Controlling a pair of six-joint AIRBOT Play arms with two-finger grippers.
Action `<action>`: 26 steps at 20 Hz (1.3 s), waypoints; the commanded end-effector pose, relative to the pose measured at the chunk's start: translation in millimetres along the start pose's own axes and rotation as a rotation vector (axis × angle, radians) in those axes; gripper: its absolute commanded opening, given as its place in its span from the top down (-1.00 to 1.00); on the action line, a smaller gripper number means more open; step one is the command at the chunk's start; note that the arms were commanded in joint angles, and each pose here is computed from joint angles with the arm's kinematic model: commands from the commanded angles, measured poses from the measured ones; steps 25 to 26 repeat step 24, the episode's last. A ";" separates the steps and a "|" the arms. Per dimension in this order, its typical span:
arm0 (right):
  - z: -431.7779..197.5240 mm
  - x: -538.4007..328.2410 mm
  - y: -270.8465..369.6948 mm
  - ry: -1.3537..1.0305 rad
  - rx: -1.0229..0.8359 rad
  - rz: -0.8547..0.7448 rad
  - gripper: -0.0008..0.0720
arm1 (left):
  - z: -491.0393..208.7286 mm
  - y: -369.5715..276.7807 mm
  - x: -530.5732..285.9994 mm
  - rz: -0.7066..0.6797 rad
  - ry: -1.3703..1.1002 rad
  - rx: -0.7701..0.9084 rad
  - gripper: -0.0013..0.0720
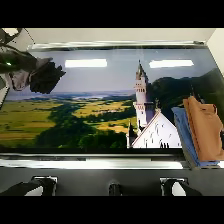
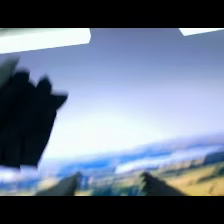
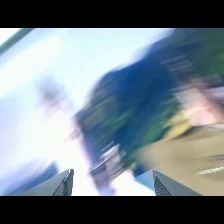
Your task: Fold the shirts.
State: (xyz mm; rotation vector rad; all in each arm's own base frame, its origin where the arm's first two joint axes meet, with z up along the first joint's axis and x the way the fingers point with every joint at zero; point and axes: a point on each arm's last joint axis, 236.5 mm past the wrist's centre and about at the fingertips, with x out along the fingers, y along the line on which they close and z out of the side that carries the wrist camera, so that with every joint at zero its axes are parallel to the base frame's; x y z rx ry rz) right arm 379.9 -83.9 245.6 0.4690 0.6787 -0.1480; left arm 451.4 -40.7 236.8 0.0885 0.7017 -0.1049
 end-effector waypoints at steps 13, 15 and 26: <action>-260.8 93.9 93.4 0.722 -0.321 -0.064 -0.61 | -219.7 -41.6 24.2 -0.042 0.447 -0.304 -0.70; -260.9 93.8 93.3 0.722 -0.321 -0.064 -0.61 | -220.1 -41.6 24.7 -0.042 0.449 -0.304 -0.70; -260.9 93.8 93.3 0.722 -0.321 -0.064 -0.61 | -220.1 -41.6 24.7 -0.042 0.449 -0.304 -0.70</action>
